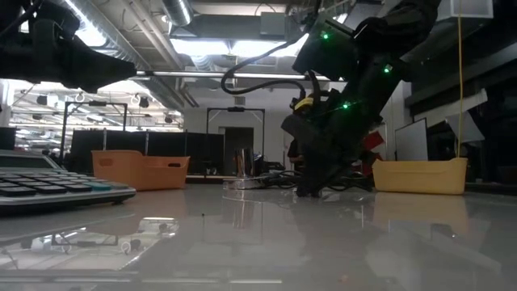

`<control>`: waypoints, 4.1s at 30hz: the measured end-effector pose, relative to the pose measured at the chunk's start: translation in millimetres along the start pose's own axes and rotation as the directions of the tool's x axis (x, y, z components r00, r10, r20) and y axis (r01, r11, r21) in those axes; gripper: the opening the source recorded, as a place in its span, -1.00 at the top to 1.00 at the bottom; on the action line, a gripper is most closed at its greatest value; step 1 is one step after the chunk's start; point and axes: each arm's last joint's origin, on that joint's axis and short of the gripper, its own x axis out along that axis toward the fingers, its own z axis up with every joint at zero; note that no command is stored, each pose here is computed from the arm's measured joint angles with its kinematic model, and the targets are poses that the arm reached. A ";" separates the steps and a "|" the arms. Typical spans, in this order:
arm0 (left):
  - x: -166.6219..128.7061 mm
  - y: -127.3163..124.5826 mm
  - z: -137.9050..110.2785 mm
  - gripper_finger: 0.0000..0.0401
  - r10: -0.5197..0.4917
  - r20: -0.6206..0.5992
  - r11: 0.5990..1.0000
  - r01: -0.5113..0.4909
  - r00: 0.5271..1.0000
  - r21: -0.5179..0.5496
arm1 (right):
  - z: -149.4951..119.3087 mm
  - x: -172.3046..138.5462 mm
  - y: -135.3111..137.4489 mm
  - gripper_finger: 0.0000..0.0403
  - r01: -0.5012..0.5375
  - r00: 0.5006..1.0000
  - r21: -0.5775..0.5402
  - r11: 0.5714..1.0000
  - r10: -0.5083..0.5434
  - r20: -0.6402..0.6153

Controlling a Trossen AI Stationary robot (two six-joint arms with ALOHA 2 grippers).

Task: Sort batteries
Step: Put the silver battery into the yellow bin, then return to Home Position

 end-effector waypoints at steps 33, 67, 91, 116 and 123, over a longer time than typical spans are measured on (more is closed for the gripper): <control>0.0 0.0 0.1 0.35 0.001 0.000 1.000 -0.001 1.000 0.000 | 8.1 -98.5 -46.3 0.92 0.277 0.956 -0.138 0.951 -0.287 -0.064; 0.0 0.1 0.1 0.35 0.001 0.000 1.000 -0.001 1.000 0.000 | -19.9 -120.4 -135.0 0.85 0.569 0.764 -0.332 0.752 -0.633 -0.124; 0.0 0.0 0.1 0.35 0.001 0.000 1.000 -0.001 1.000 0.000 | -2.3 -165.4 -139.0 0.41 0.452 0.882 -0.328 0.830 -0.470 0.026; 0.0 0.0 0.1 0.35 0.001 0.000 1.000 -0.001 1.000 0.000 | -56.5 -196.1 -135.1 0.41 -0.366 0.689 -0.541 0.757 0.611 0.389; 0.0 0.1 0.1 0.35 0.001 0.000 1.000 -0.001 1.000 0.000 | -64.4 -220.5 -157.3 0.41 -0.347 0.593 -0.535 0.770 0.622 0.511</control>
